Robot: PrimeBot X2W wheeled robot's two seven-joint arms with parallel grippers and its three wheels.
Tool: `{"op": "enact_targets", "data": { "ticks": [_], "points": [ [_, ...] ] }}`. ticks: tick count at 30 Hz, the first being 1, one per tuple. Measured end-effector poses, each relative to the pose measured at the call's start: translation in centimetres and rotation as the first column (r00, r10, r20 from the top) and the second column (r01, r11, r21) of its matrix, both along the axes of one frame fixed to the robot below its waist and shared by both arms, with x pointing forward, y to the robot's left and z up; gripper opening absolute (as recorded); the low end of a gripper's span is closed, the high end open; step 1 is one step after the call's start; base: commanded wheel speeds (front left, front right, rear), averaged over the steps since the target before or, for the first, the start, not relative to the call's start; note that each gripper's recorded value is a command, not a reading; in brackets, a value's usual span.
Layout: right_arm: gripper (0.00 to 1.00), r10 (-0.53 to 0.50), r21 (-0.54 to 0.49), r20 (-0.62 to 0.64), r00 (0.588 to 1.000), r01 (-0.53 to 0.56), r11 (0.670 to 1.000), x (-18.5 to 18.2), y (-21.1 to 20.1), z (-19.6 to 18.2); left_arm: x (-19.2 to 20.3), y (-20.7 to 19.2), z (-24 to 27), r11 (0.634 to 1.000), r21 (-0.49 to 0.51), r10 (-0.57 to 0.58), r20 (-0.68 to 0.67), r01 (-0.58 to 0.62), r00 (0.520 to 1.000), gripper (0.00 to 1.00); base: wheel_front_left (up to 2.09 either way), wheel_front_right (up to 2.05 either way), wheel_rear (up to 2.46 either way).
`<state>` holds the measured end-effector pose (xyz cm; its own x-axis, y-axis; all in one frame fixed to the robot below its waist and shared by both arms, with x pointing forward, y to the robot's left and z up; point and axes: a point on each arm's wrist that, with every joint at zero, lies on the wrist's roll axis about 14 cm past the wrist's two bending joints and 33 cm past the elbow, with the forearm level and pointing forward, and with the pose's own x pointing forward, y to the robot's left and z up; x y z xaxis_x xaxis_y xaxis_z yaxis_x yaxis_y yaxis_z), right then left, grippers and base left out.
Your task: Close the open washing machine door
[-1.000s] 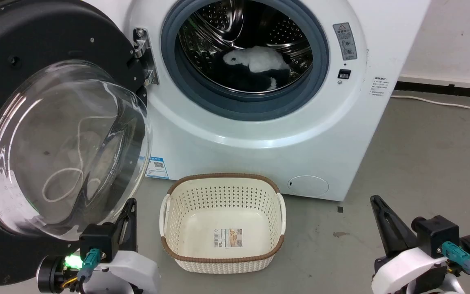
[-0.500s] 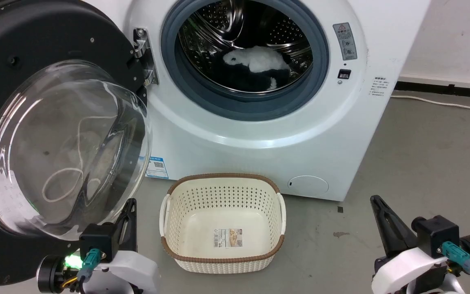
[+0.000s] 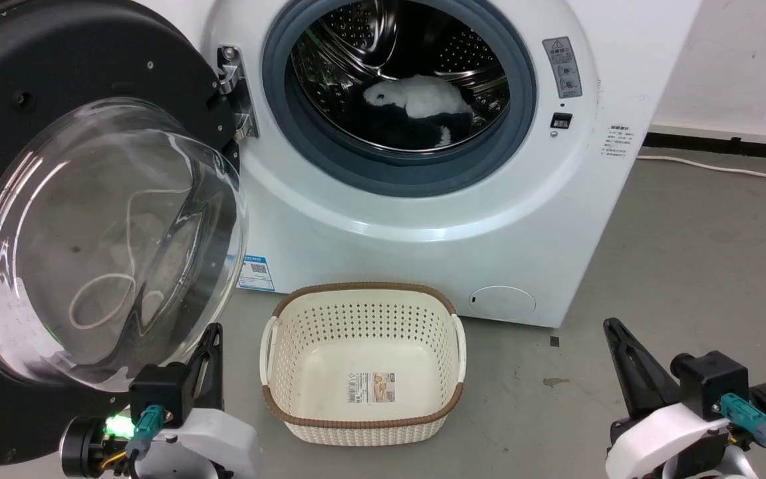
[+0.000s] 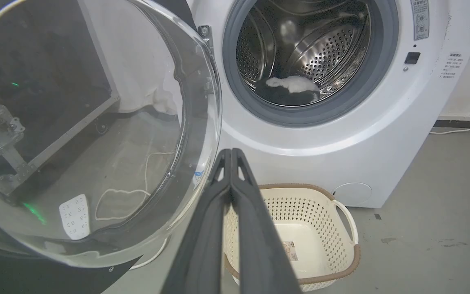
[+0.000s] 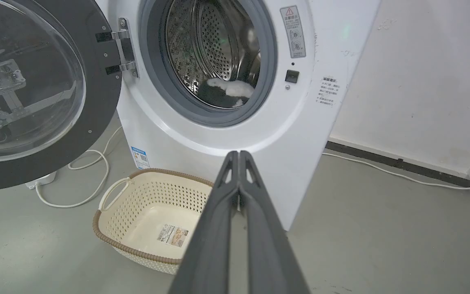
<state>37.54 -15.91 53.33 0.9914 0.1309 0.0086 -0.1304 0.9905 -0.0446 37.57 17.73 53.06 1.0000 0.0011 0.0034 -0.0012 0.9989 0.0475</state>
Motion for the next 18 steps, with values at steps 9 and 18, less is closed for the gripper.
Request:
{"op": "enact_targets", "data": {
  "ticks": [9, 18],
  "points": [
    [1.00, 0.000, 0.000, 0.000, 1.000, 0.000, 1.000, 0.02, 0.02, 0.02, 0.01, -0.02, -0.03, 1.000, 0.000, 0.000, -0.002, 0.000, 1.000, 1.00, 0.00, 0.00, 0.00],
    [1.00, 0.006, 0.016, 0.010, 1.000, -0.006, 1.000, 0.03, 0.19, 0.16, -0.01, -0.28, 0.08, 1.000, -0.017, -0.008, 0.007, 0.008, 1.000, 1.00, 0.00, 0.00, 0.00]
  ]
}}
